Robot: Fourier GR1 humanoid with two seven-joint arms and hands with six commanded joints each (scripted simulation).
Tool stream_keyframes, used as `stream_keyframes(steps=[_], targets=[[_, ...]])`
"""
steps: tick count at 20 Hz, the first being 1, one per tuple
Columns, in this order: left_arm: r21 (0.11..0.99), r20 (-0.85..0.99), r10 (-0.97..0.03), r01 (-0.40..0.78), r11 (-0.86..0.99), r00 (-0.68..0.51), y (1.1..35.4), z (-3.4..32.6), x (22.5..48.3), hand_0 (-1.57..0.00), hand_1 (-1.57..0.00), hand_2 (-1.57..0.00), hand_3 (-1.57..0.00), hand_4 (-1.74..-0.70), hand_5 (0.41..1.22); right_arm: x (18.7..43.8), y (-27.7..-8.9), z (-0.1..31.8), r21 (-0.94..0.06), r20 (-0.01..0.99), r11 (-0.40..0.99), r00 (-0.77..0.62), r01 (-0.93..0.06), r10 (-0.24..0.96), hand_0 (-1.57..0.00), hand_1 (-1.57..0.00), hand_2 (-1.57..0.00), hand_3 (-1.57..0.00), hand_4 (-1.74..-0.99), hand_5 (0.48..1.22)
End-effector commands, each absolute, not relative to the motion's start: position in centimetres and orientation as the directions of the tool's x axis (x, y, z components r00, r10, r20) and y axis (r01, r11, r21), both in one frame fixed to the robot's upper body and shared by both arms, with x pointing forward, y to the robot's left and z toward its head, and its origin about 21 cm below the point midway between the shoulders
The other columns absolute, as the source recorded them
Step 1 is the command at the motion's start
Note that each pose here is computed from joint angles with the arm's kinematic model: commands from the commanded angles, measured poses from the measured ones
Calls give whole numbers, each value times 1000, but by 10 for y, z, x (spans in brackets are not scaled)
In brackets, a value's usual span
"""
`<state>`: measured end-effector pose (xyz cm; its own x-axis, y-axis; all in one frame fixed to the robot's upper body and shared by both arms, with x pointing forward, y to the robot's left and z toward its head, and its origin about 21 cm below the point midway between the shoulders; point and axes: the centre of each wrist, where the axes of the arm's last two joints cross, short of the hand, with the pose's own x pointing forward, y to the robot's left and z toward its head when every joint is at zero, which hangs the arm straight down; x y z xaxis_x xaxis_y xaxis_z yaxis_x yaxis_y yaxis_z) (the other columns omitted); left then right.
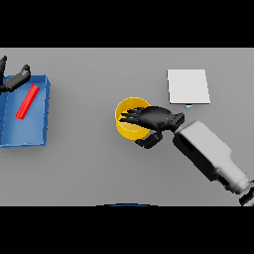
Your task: Pick up the red beaker and tilt it to pour out 1 green nut into yellow bowl. Pick up the yellow bowl and place it on the metallic measuring scale.
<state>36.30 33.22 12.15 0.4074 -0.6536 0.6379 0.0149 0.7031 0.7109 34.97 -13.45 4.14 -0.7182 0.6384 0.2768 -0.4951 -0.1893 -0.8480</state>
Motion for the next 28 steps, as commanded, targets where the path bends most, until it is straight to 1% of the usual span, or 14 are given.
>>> stream_keyframes(steps=[1, 2, 3, 4, 6, 8, 9, 11, 13, 16, 20, 22, 25, 28], targets=[[714, 635, -658, 15, 700, 405, 330, 123, 363, 1, 1, 1, 1, -794, 732, 351, -134, 40, -846, 284, -179, -709, -502, 646, 1, 1, -52, -88, -1309, 768], [718, 631, -657, 12, 696, 413, 330, 121, 362, 1, 1, 1, 1, -793, 732, 348, -134, 38, -843, 290, -175, -703, -509, 650, 1, -14, -84, -121, -1333, 800], [715, 638, -654, 3, 699, 407, 332, 123, 362, 1, 1, 1, 1, -796, 730, 347, -134, 37, -846, 288, -173, -704, -505, 649, -68, -69, -140, -178, -1365, 838], [712, 641, -652, 5, 702, 405, 331, 124, 364, 1, 1, 1, 1, -796, 730, 349, -137, 37, -844, 285, -181, -708, -504, 646, -173, -145, -204, -243, -1396, 875], [717, 633, -660, 16, 697, 404, 332, 122, 363, 1, 1, 1, 1, -793, 729, 348, -133, 39, -844, 273, -200, -720, -497, 638, -469, -376, -379, -419, -1479, 999], [716, 630, -655, 14, 698, 417, 332, 125, 365, 1, 1, 1, 1, -788, 732, 349, -131, 41, -841, 252, -219, -716, -495, 651, -780, -649, -590, -834, -1469, 1079], [716, 633, -654, 10, 698, 414, 332, 125, 365, 1, 1, 1, 1, -791, 733, 349, -130, 42, -836, 259, -216, -710, -505, 654, -938, -806, -787, -978, -1521, 1108], [712, 640, -655, 10, 702, 401, 335, 124, 365, 1, 1, 1, 1, -793, 736, 349, -135, 44, -834, 274, -210, -713, -510, 645, -1166, -1081, -1069, -1030, -1594, 1148], [715, 636, -660, 17, 699, 399, 330, 122, 364, 1, 1, 1, 1, -793, 734, 348, -134, 46, -831, 272, -218, -714, -512, 645, -1312, -1258, -1250, -1089, -1642, 1175], [711, 642, -656, 13, 703, 398, 332, 124, 366, 1, 1, 1, 1, -790, 727, 349, -134, 52, -836, 253, -219, -708, -503, 659, -1438, -1411, -1406, -1153, -1683, 1197], [718, 635, -660, 10, 696, 401, 333, 123, 365, 1, 1, 1, 1, -783, 727, 350, -139, 73, -847, 269, -191, -710, -496, 651, -1517, -1505, -1504, -1350, -1711, 1211], [721, 634, -664, 8, 693, 397, 335, 124, 362, 1, 1, 1, 1, -785, 729, 352, -142, 85, -852, 265, -182, -704, -491, 659, -1536, -1529, -1528, -1356, -1717, 1215], [717, 639, -661, 8, 698, 393, 334, 122, 364, 1, 1, 1, 1, -793, 737, 356, -148, 99, -862, 227, -191, -694, -470, 683, -1553, -1549, -1549, -1302, -1721, 1218], [714, 649, -661, -2, 700, 377, 336, 128, 364, 1, 1, 1, 1, -800, 737, 361, -146, 107, -859, 218, -196, -684, -473, 696, -1562, -1551, -1559, -1353, -1724, 1218]])
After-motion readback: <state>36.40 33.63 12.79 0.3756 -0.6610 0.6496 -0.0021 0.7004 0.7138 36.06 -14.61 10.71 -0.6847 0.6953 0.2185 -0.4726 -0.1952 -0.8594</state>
